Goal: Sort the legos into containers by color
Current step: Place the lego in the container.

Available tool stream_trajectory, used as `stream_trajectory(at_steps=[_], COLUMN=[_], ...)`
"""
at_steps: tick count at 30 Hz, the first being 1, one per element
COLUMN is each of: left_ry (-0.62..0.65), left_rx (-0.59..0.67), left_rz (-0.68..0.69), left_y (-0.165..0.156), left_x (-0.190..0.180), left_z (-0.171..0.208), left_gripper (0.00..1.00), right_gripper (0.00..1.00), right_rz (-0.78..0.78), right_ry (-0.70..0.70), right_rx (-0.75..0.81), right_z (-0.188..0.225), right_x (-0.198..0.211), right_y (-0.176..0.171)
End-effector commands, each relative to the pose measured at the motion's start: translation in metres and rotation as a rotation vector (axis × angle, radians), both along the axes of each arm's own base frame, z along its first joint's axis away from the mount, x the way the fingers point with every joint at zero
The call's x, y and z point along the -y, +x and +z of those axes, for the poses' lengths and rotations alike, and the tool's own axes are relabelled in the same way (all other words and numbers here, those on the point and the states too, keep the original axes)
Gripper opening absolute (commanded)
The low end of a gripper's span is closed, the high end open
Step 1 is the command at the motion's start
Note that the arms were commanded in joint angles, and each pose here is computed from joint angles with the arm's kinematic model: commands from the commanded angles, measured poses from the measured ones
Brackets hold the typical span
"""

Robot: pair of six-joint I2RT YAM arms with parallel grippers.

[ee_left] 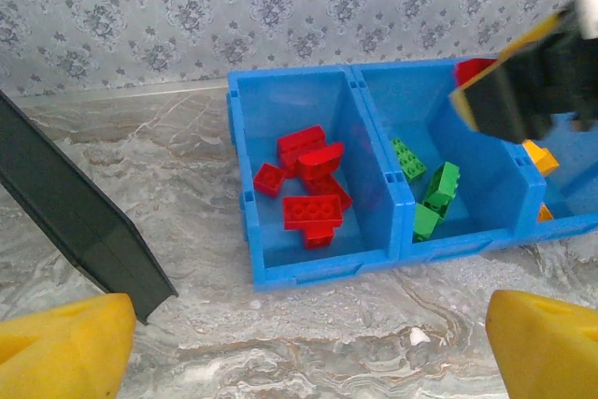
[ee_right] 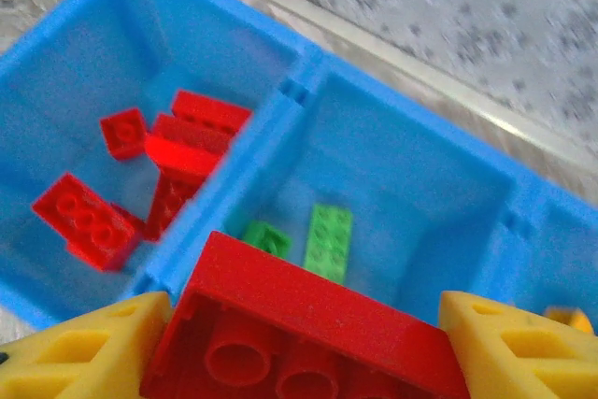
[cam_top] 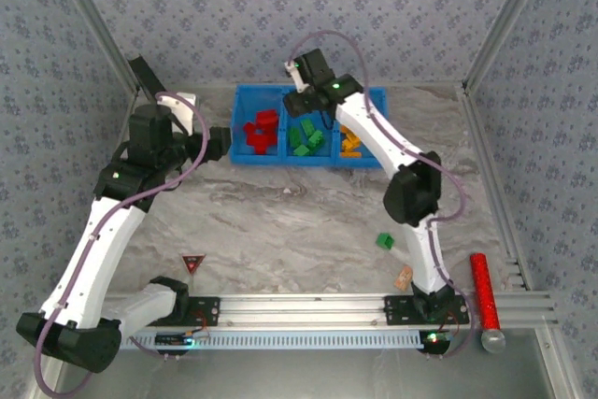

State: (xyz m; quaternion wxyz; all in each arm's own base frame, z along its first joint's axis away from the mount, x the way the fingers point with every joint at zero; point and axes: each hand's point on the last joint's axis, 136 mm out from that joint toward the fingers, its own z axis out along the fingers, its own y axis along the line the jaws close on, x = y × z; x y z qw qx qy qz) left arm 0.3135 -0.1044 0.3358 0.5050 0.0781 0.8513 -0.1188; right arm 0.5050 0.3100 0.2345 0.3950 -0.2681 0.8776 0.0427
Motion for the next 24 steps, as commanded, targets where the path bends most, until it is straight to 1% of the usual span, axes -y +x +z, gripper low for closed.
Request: stream_trajectory(at_steps=[1, 6, 11, 17, 20, 24], left_ry=[0.012, 0.013, 0.007, -0.002, -0.003, -0.003], left_rx=[0.039, 0.04, 0.046, 0.05, 0.05, 0.05], left_rz=[0.015, 0.013, 0.009, 0.002, 0.002, 0.002], left_y=[-0.002, -0.004, -0.005, -0.006, -0.006, -0.006], left_x=[-0.006, -0.006, -0.006, -0.004, -0.005, -0.004], left_z=[0.008, 0.007, 0.008, 0.01, 0.01, 0.01], left_gripper=[0.97, 0.97, 0.97, 0.97, 0.97, 0.97], right_gripper=[0.6, 0.6, 0.6, 0.6, 0.61, 0.65], right_rz=[0.122, 0.247, 0.304, 0.354, 0.358, 0.371], right_ry=[-0.012, -0.026, -0.128, -0.268, -0.299, -0.321], right_rx=[0.099, 0.188, 0.251, 0.307, 0.291, 0.267], right_z=[0.011, -0.008, -0.039, -0.073, -0.089, -0.104], right_x=[-0.041, -0.09, -0.114, -0.123, -0.121, -0.118], right_y=[0.008, 0.016, 0.024, 0.033, 0.038, 0.039])
